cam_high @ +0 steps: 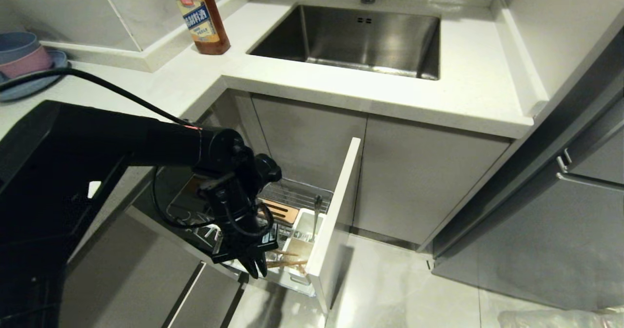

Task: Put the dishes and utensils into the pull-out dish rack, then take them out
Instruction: Take the chopsticks out of the cupboard

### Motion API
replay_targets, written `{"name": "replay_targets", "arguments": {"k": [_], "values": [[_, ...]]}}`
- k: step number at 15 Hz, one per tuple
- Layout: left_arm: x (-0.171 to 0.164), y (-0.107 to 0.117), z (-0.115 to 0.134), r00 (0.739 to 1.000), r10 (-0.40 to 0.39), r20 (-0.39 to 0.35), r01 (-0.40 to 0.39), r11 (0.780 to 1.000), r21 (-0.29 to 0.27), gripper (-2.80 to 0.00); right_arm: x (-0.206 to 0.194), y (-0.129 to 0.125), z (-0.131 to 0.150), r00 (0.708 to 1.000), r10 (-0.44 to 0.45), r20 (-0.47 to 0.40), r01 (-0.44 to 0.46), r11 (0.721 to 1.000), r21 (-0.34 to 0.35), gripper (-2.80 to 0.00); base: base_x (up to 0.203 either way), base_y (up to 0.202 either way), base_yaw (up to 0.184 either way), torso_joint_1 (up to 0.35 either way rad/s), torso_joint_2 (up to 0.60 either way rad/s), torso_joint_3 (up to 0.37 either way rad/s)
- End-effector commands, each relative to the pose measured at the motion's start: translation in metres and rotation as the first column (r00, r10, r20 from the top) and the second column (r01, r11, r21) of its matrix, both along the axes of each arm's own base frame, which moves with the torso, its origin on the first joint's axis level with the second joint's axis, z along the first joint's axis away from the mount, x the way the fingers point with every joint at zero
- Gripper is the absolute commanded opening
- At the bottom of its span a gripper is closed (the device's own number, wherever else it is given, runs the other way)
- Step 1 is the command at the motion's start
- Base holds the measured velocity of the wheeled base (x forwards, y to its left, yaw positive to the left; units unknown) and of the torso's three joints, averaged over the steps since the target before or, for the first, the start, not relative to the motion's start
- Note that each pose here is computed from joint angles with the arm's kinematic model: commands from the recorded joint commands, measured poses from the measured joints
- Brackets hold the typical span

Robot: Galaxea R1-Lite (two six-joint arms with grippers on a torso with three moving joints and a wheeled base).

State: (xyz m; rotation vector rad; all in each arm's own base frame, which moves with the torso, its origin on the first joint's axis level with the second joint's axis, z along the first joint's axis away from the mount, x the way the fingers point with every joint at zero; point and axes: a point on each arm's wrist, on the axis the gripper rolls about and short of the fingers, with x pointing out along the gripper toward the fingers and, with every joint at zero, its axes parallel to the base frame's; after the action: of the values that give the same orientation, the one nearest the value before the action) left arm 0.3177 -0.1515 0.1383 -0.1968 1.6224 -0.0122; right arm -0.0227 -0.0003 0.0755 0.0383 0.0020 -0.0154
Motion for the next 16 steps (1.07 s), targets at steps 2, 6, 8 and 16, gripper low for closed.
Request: {"name": "replay_targets", "arguments": {"k": [2,6,8,16], "values": [[-0.007,0.001,0.013,1.0,-0.001,0.024,0.001,1.0,-0.014,-2.8,0.0,0.0,0.0,1.0,0.0,-0.001,0.0,1.0,0.0,-2.8,0.0,0.0,0.0,0.0,0.0,0.0],[-0.015,0.0,0.026,1.0,-0.011,0.018,0.011,1.0,-0.02,-2.8,0.0,0.0,-0.001,1.0,0.0,-0.002,0.0,1.0,0.0,-2.8,0.0,0.0,0.0,0.0,0.0,0.0],[-0.02,0.0,0.034,1.0,-0.017,0.023,0.018,0.999,-0.041,-2.8,0.0,0.0,-0.001,1.0,0.0,-0.002,0.0,1.0,0.0,-2.8,0.0,0.0,0.0,0.0,0.0,0.0],[-0.032,-0.004,0.053,1.0,-0.007,0.024,0.01,0.99,-0.138,-2.8,0.0,0.0,-0.001,1.0,0.0,-0.002,0.0,1.0,0.0,-2.8,0.0,0.0,0.0,0.0,0.0,0.0]]}}
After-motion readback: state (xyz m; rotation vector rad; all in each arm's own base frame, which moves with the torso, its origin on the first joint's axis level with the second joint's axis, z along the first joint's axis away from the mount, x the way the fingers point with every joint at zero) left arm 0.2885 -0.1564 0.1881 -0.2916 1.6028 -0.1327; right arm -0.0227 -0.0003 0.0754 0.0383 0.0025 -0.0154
